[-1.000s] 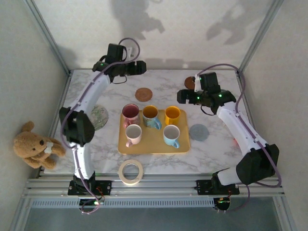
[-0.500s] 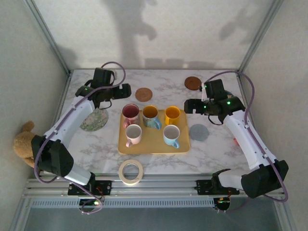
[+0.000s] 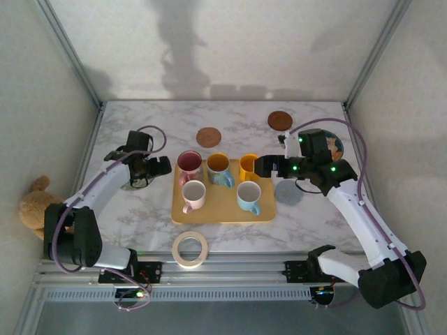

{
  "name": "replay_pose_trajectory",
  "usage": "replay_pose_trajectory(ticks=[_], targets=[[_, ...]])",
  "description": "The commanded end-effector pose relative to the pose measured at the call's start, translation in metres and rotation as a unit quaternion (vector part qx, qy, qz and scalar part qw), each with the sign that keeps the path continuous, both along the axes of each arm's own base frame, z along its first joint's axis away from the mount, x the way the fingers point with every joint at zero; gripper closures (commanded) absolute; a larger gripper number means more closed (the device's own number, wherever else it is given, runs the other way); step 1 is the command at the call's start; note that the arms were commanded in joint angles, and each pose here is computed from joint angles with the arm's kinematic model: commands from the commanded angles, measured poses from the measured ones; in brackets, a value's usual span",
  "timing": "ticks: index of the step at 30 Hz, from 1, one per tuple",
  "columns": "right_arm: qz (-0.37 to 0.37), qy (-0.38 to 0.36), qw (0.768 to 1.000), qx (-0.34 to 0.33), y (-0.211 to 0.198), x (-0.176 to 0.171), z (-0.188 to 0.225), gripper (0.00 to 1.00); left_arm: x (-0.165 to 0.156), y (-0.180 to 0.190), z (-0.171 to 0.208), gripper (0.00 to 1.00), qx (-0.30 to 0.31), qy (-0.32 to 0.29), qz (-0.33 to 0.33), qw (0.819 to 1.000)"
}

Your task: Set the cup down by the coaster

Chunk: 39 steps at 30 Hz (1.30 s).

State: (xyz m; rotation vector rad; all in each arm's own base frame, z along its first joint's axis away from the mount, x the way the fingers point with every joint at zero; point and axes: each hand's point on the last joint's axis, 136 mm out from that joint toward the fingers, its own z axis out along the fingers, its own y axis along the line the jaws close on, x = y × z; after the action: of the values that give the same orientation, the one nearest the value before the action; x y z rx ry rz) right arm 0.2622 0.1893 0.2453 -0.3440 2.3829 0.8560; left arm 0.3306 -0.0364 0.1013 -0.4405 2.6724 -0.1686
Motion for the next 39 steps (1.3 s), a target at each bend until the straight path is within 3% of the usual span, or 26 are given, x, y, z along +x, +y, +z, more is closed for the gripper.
replay_pose_trajectory(ticks=[1, 7, 15, 28, 39], targets=[[0.061, -0.031, 0.997, 0.036, 0.026, -0.005, 0.013, 0.01, -0.001, 0.011, -0.018, 0.06, -0.001, 0.012, 0.027, 1.0], [0.105, -0.053, 0.992, 0.046, 0.056, 0.0, 0.018, 0.01, 0.0, 0.03, -0.046, 0.09, 0.019, 0.047, 0.041, 0.998], [0.141, -0.071, 0.987, 0.037, 0.092, 0.007, 0.018, 0.01, 0.031, 0.035, -0.066, 0.11, 0.011, 0.063, 0.018, 0.998], [0.148, -0.081, 0.985, 0.037, 0.109, 0.015, 0.01, 0.01, 0.054, 0.046, -0.092, 0.16, 0.012, 0.09, 0.019, 0.996], [0.15, -0.084, 0.985, 0.026, 0.114, 0.02, 0.009, 0.01, 0.048, 0.059, -0.108, 0.34, 0.044, 0.112, 0.027, 0.992]])
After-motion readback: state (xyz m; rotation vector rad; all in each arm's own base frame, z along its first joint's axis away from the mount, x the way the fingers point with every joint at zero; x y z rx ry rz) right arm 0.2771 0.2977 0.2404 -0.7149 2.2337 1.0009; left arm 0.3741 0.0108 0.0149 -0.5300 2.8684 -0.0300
